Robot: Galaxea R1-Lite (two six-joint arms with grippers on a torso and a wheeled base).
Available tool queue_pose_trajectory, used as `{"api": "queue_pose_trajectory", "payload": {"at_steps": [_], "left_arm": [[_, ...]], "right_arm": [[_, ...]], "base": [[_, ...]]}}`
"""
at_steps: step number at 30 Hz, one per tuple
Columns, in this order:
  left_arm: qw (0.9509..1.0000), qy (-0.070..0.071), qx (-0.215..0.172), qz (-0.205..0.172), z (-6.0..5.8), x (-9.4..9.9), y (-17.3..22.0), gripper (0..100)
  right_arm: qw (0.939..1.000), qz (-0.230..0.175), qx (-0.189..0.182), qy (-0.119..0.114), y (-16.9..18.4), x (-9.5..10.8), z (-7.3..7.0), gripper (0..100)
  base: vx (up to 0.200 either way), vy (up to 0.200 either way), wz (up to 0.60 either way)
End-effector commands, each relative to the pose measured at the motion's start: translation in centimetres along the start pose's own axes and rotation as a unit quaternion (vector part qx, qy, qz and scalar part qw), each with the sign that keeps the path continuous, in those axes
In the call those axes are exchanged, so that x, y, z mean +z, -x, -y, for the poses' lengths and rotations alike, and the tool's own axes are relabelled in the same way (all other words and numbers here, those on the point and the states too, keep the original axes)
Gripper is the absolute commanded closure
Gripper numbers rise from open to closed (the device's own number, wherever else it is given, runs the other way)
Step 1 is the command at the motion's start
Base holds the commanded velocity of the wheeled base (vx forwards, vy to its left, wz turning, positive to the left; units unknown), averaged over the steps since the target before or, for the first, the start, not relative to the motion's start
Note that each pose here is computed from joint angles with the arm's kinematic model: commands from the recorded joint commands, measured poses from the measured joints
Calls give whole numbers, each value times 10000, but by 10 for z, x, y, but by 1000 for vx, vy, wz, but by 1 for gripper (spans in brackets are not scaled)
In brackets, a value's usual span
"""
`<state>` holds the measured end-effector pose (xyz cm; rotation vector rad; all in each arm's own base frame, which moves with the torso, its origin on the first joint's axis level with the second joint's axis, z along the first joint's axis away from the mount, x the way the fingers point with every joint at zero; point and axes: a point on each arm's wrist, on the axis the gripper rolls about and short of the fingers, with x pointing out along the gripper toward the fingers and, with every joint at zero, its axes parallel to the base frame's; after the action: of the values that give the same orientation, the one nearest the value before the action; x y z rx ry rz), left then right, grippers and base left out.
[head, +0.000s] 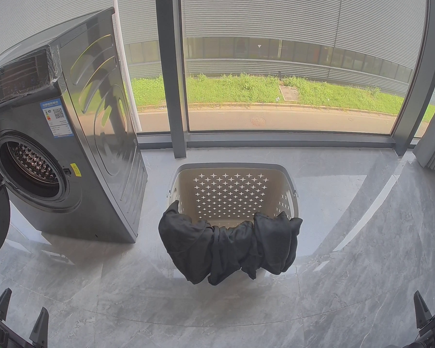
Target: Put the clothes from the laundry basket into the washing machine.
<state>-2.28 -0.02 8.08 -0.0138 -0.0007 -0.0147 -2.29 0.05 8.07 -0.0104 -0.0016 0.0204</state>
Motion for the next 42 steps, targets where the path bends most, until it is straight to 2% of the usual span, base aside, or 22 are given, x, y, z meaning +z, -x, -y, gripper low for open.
{"api": "queue_pose_trajectory", "payload": {"at_steps": [1,5,17,23,29,42], "left_arm": [[10000,8,-3,-4,0,-5,0,0],[10000,8,-3,3,0,-5,0,0],[10000,0,-3,-4,0,-5,0,0],[10000,38,-11,-4,0,-5,0,0],[10000,23,-3,3,0,-5,0,0],[10000,-8,-3,-4,0,-5,0,0]], "right_arm": [[10000,-38,-2,1,-1,-5,0,0],[10000,-38,-2,1,-1,-5,0,0],[10000,-38,-2,1,-1,-5,0,0],[10000,-38,-2,1,-1,-5,0,0],[10000,-38,-2,1,-1,-5,0,0],[10000,-46,-10,1,-1,-5,0,0]], "base": [[0,0,0],[0,0,0],[200,0,0],[0,0,0],[0,200,0],[0,0,0]]}}
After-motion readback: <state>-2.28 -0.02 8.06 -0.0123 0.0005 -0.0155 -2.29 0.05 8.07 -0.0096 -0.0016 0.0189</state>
